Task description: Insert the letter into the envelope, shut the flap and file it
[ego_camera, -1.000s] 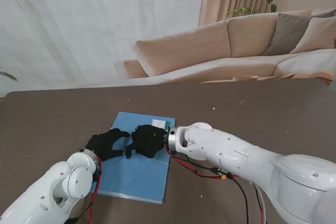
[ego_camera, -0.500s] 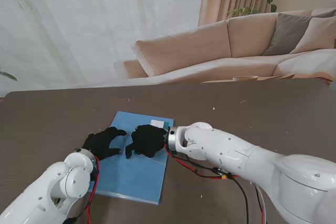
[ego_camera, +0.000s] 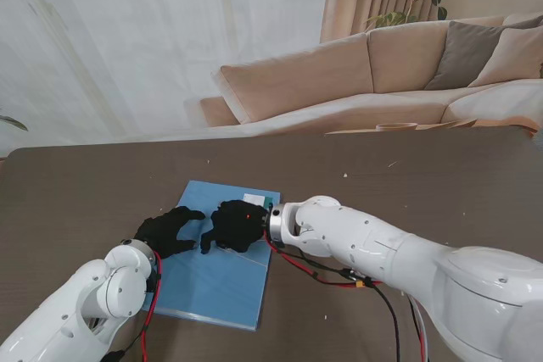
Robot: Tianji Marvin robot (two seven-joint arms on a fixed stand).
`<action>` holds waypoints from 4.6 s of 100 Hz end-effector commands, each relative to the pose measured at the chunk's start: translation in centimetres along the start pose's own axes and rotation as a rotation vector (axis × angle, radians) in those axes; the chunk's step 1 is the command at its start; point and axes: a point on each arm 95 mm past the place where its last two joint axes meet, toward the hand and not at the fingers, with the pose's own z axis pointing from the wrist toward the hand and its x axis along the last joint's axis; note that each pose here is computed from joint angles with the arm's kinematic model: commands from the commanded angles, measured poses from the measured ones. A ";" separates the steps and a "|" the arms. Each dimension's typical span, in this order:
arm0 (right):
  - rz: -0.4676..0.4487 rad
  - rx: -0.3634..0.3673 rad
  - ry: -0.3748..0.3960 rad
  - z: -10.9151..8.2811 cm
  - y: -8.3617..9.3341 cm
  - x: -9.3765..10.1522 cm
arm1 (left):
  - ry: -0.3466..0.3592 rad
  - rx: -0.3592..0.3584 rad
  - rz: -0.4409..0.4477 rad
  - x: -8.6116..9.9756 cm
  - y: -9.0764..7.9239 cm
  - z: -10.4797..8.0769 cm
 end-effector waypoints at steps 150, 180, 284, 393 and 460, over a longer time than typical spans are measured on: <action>-0.059 0.036 0.079 2.3 1.0 -0.1 | 0.019 -0.026 -0.005 0.5 0.6 0.0; -0.019 0.026 0.035 1.3 1.4 0.1 | 0.019 -0.026 -0.001 0.6 0.6 0.0; 0.137 -0.003 -0.249 -2.9 1.6 2.9 | 0.119 -0.005 0.063 -0.4 0.2 -2.0; 0.199 0.021 -0.292 -3.8 0.3 3.7 | 0.250 -0.180 0.267 -1.5 1.9 -4.9; 0.210 0.014 -0.248 -2.4 -0.1 3.5 | 0.252 -0.183 0.271 -1.3 2.0 -4.9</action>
